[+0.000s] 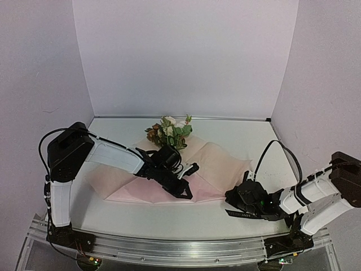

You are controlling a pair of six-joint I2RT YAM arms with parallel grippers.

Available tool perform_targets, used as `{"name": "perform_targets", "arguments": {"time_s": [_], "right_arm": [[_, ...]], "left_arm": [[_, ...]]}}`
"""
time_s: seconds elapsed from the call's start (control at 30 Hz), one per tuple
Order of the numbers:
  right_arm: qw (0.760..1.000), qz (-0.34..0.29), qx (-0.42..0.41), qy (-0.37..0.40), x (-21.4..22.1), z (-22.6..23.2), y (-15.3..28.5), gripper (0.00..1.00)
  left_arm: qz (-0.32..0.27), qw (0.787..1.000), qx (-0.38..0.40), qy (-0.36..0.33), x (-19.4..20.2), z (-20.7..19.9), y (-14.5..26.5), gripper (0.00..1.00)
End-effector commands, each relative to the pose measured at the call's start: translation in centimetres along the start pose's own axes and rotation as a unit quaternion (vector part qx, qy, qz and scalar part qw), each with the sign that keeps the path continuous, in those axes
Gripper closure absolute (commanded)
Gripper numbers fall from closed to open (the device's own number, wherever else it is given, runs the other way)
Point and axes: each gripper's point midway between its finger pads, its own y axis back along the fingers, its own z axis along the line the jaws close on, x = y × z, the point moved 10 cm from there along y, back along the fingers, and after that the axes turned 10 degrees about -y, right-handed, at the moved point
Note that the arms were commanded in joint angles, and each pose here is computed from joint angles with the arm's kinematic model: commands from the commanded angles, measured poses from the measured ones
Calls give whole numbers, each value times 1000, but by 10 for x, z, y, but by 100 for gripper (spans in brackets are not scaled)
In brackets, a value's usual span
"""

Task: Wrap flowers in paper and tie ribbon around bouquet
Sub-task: Fold the one-fourth-folded wrapping paper at the center of the board.

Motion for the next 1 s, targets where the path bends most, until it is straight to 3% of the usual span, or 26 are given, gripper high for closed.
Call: {"name": "perform_targets", "arguments": {"time_s": [0.0,0.27,0.43,0.7,0.87,0.97], "right_arm": [[1000,-1,-10,7,-3,10,1,100],[1000,-13,-13,12,-7,11,7,100],[999,6,-35,41,-12,34,18,100],[981,67,-33,179,-20,85,51,100],[960,123,-20,250,-16,98,57,100],[957,124,-6,263,-16,93,57,100]], "left_arm": [[14,1000,11,-22,0,-1,-10,96],[37,999,-14,-19,10,4,-26,98],[58,997,-53,-18,12,7,-37,99],[58,996,-66,3,11,11,-51,99],[41,998,-56,10,7,9,-50,99],[27,998,-48,10,1,3,-44,100]]}}
